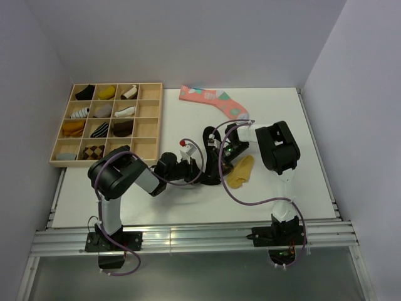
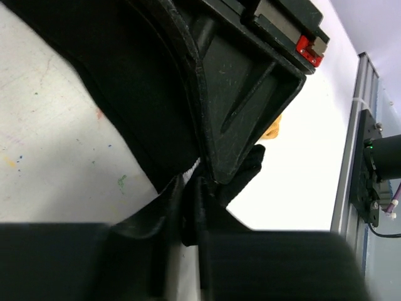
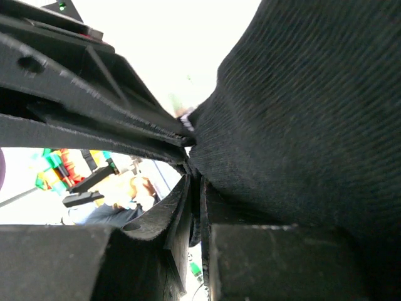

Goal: Roll the socks
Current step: Roll the sock at the center of the board.

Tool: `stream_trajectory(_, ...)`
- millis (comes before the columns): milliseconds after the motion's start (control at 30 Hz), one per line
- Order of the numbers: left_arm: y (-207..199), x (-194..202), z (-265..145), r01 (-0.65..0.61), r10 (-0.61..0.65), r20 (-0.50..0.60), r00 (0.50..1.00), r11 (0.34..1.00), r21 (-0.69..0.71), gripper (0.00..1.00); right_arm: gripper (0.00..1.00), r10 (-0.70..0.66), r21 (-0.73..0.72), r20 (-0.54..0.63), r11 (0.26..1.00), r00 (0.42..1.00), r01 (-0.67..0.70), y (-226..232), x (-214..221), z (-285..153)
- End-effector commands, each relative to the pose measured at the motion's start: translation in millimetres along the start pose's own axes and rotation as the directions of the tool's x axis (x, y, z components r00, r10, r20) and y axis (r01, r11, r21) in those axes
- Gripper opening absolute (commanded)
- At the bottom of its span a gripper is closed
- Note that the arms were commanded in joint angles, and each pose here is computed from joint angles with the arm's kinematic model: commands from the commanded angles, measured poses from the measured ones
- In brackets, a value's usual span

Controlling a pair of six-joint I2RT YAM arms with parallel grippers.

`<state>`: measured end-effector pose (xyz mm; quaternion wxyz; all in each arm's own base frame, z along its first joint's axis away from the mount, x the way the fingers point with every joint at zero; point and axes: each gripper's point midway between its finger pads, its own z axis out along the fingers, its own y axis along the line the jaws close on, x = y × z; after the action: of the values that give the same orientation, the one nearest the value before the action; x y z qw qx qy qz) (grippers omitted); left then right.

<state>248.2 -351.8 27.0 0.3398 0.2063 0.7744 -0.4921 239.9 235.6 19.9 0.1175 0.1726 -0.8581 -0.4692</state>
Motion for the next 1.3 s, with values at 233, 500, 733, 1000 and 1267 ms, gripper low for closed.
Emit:
stream_trajectory(233, 22.1, 0.7, -7.0, -0.023, -0.007, -0.098, 0.995, 0.953, -0.302, 0.0, 0.44, -0.199, 0.197, 0.101, 0.964, 0.975, 0.177, 10.4, -29.6, -28.0)
stream_trajectory(500, 26.7, -0.1, -15.4, -0.036, -0.017, -0.132, 0.991, 0.92, -0.389, 0.0, 0.53, -0.29, 0.284, 0.142, 0.928, 0.947, 0.241, 22.3, -43.4, -46.2)
stream_trajectory(733, 21.4, -8.4, -26.1, -0.033, -0.025, -0.134, 0.991, 0.907, -0.42, 0.0, 0.34, -0.295, 0.488, 0.163, 0.854, 0.942, 0.183, -11.0, -65.3, -60.0)
stream_trajectory(1000, 6.9, -12.2, -29.7, -0.032, -0.022, -0.137, 0.99, 0.925, -0.378, 0.0, 0.32, -0.375, 0.602, 0.048, 0.75, 0.926, 0.273, -14.0, -77.9, -32.7)
stream_trajectory(1267, -1.0, -13.1, -24.9, -0.032, -0.025, -0.158, 0.987, 0.937, -0.348, 0.0, 0.27, -0.365, 0.625, -0.015, 0.723, 0.931, 0.294, -21.6, -79.5, -8.6)
